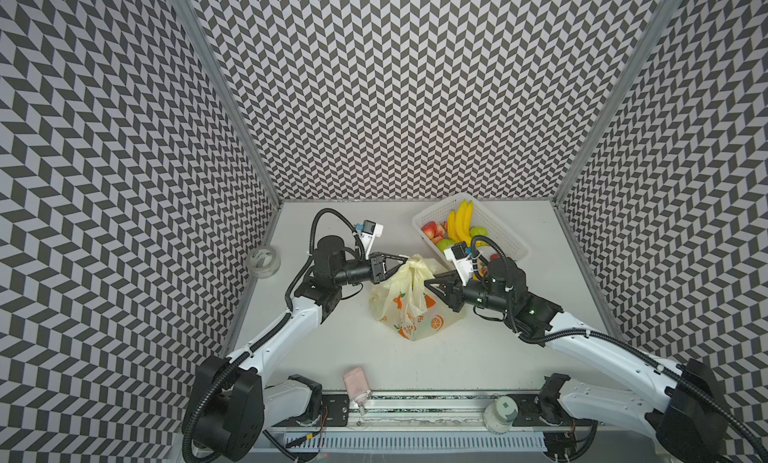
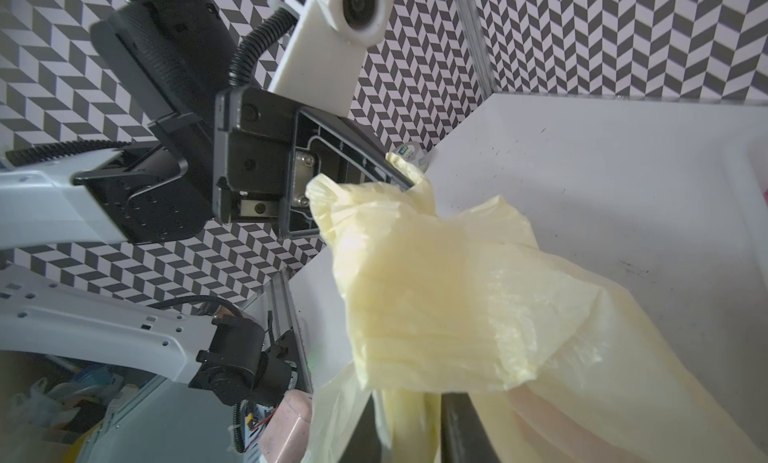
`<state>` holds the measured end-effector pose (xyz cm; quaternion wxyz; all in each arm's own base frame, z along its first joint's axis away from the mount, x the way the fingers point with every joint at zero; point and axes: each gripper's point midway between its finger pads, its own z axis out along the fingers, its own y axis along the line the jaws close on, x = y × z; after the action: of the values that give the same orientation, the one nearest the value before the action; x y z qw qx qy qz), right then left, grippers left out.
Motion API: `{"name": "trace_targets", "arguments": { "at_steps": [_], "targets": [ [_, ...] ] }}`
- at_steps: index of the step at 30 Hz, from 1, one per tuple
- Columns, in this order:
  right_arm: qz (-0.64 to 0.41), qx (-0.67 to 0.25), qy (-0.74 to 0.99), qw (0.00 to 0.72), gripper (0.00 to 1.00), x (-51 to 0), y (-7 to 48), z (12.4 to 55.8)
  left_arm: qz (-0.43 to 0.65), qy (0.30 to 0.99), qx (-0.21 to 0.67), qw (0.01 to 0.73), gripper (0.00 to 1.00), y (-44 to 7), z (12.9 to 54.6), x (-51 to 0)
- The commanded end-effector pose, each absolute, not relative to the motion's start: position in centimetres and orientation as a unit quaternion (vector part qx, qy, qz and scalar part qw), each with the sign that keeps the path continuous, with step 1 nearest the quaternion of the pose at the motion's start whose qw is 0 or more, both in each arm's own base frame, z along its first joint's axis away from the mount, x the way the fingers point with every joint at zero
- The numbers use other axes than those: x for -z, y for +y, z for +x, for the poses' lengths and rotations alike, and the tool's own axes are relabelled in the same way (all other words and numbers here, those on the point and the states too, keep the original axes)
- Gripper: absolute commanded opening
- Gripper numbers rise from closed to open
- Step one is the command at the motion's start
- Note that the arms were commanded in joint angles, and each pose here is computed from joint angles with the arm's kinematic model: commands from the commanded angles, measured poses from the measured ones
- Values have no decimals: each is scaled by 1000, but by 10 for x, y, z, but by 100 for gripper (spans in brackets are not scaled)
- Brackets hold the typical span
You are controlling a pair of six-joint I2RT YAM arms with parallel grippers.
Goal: Place the fake fruits into the plastic bag and tie a complex knot
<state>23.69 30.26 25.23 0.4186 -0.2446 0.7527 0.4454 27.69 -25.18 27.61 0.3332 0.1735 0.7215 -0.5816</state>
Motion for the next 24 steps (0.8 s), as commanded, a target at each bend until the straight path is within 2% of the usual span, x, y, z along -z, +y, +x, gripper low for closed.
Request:
{"name": "trace_targets", "arguments": {
  "at_steps": [1,14,24],
  "targets": [
    [-235,-447,731,459,2,-280,301,247,183,715,573,357,0,-251,279,-285],
    [-245,-377,779,437,0,-259,278,240,146,724,474,480,0,-219,302,-296],
    [-239,-328,812,420,0,-239,259,237,118,737,437,503,0,-200,311,-288]
  ]
}}
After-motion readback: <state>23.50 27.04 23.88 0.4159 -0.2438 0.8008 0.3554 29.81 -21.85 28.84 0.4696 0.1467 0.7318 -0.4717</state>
